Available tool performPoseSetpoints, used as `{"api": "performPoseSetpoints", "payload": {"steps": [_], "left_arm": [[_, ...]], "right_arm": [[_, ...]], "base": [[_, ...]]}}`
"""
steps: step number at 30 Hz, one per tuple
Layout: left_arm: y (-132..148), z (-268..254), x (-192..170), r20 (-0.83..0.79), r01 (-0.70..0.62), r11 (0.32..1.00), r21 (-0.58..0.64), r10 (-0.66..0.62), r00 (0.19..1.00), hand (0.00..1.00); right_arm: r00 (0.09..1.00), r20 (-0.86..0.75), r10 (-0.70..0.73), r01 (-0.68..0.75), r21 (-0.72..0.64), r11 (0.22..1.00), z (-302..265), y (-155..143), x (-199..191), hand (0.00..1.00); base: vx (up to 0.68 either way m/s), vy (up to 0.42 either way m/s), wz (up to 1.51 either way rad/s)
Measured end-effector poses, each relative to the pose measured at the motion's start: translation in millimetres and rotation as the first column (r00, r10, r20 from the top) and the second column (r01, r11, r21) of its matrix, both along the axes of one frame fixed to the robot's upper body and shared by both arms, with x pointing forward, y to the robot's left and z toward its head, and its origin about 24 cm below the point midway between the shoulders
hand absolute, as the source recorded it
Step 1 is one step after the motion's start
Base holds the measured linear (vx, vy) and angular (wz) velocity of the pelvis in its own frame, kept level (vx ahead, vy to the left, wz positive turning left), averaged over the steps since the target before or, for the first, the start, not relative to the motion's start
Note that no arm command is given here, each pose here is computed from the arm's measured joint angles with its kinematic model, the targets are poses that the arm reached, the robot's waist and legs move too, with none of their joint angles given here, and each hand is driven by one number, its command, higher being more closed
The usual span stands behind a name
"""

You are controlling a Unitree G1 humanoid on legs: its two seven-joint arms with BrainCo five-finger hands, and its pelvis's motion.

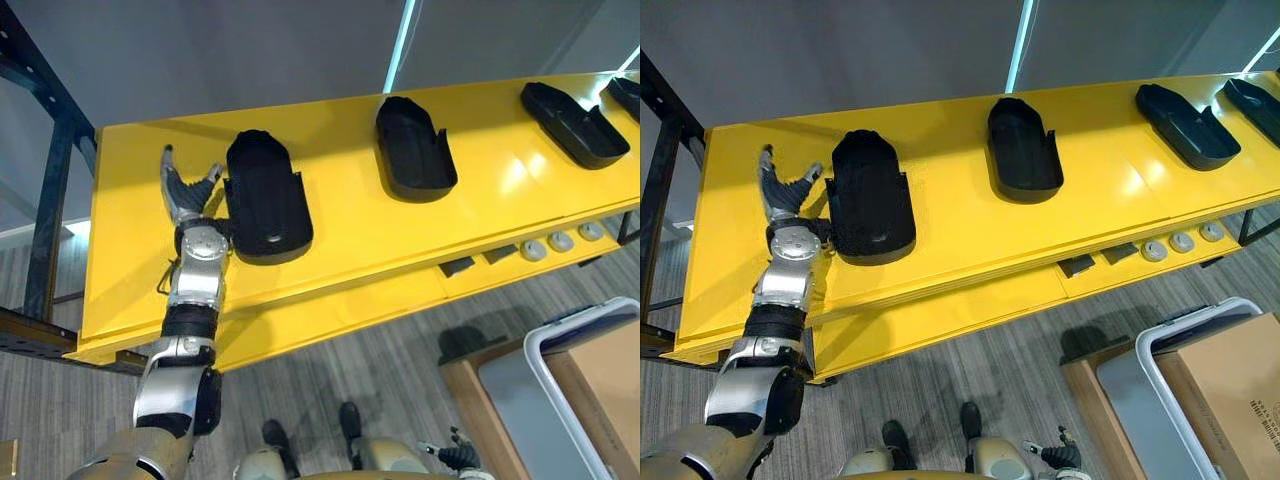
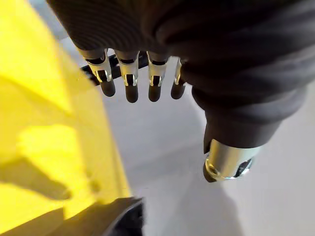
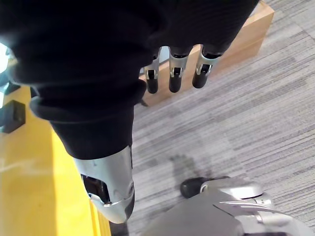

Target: Walk over and take plastic housings, then place them on the shelf

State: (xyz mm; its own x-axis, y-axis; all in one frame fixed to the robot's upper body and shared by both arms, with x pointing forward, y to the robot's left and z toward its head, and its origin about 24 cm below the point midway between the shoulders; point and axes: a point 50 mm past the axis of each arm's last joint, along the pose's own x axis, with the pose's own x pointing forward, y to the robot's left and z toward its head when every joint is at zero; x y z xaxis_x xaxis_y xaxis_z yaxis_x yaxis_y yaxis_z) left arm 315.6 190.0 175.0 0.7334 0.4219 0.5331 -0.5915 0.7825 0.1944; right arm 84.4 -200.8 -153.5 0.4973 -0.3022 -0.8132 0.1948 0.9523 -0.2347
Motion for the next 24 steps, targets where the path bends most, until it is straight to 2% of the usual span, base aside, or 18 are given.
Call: {"api": "performPoseSetpoints", "payload": {"steps": [2, 6, 7, 13, 19, 24], "left_arm": [[-17.3, -14.2, -19.0, 0.001, 0.052, 0.998, 0.024, -0.052, 0.999, 0.0], [-31.9, -31.5, -51.0, -0.006, 0.098, 0.991, 0.093, -0.098, 0.995, 0.0], [-36.4, -36.1, -58.9, -0.02, 0.122, 0.984, 0.13, -0.12, 0.993, 1.0], [-52.0, -60.8, -87.5, -0.126, 0.233, 0.924, 0.304, -0.203, 0.971, 1.0], [-49.6, -83.6, -90.0, -0.238, 0.266, 0.887, 0.378, -0.185, 0.953, 1.0], [-46.0, -121.6, -86.0, -0.416, 0.333, 0.838, 0.433, -0.142, 0.898, 1.0]], "right_arm": [[1.0, -0.001, 0.0, 0.0, -0.002, 1.0, 0.0, -0.8, -0.6, 0.0], [1.0, -0.002, -0.001, 0.001, -0.004, 1.0, 0.0, -1.6, -1.5, 0.0], [1.0, -0.004, -0.004, 0.003, -0.004, 1.0, -0.1, -1.7, -2.4, 0.0], [1.0, -0.009, -0.009, 0.009, -0.007, 1.0, -0.6, -3.3, -7.6, 0.0], [1.0, -0.01, 0.003, -0.003, -0.009, 1.0, -0.9, -2.9, -7.5, 0.0], [0.998, -0.024, 0.052, -0.052, -0.018, 0.998, -1.7, -1.6, -7.8, 0.0]], "base": [[-0.02, 0.032, 0.07], [-0.03, 0.03, 0.03], [-0.03, 0.023, 0.05], [-0.01, 0.022, 0.03], [0.02, 0.035, 0.01], [0.03, 0.027, -0.01]]}}
